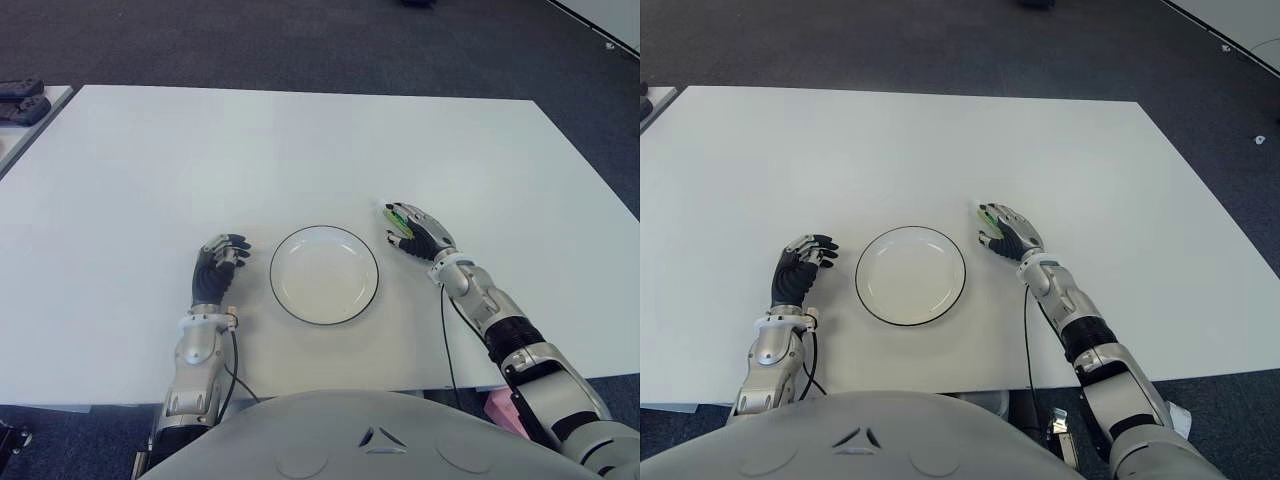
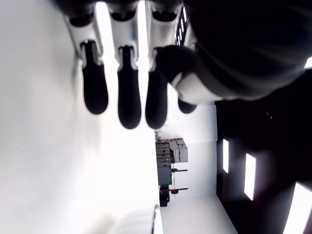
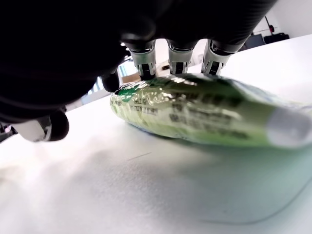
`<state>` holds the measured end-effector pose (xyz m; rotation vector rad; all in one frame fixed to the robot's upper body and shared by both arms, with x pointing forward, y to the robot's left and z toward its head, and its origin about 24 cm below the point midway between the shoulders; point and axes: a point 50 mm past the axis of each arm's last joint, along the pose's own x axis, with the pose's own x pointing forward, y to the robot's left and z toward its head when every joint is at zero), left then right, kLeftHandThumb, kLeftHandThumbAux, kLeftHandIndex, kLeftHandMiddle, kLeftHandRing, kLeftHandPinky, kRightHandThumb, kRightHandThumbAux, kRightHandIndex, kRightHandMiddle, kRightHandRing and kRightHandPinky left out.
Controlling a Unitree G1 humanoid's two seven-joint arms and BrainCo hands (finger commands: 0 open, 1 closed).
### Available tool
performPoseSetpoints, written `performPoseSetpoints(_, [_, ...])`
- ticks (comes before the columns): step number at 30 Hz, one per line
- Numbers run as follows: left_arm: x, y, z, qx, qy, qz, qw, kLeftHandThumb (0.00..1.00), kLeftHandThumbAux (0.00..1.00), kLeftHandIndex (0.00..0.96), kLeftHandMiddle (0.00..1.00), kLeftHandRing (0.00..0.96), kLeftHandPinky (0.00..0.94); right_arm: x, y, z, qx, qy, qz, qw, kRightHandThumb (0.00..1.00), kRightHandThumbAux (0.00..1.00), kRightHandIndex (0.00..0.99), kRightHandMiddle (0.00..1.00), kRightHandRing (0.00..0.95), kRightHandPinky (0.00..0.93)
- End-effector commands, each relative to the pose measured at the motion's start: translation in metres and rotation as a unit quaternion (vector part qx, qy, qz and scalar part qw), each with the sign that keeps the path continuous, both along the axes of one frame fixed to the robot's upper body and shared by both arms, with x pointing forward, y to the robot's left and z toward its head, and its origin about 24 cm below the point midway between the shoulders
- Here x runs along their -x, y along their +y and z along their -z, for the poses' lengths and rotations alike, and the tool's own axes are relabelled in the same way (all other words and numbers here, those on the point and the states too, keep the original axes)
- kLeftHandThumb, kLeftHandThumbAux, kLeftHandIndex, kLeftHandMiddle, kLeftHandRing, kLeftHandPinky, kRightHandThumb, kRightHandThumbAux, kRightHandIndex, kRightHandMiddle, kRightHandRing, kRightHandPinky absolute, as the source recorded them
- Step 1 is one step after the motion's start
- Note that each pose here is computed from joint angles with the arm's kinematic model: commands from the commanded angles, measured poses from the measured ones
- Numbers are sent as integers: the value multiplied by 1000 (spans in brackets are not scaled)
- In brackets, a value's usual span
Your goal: Put the toothpaste on the table into the plate.
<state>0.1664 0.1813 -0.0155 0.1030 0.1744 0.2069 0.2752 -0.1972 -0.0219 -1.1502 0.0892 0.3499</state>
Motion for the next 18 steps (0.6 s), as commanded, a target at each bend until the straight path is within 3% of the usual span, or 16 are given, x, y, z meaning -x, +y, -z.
performPoseSetpoints(1, [5,3,4,-7,19,-3,1000,835,679,418,466,499,489,22,-18,41,-3,98,84,992,550,400,0,0,0,0])
performPoseSetpoints(9, [7,4,4,-15,19,-4,1000,834,680,411,469,502,493,22,-21,51,-40,106,139,984,563,452,0,0,0,0])
performPoseSetpoints(18, [9,6,3,-11,20,-5,1000,833,680,409,470,505,491,23,-21,54,-49,101,148,983,576,471,0,0,0,19])
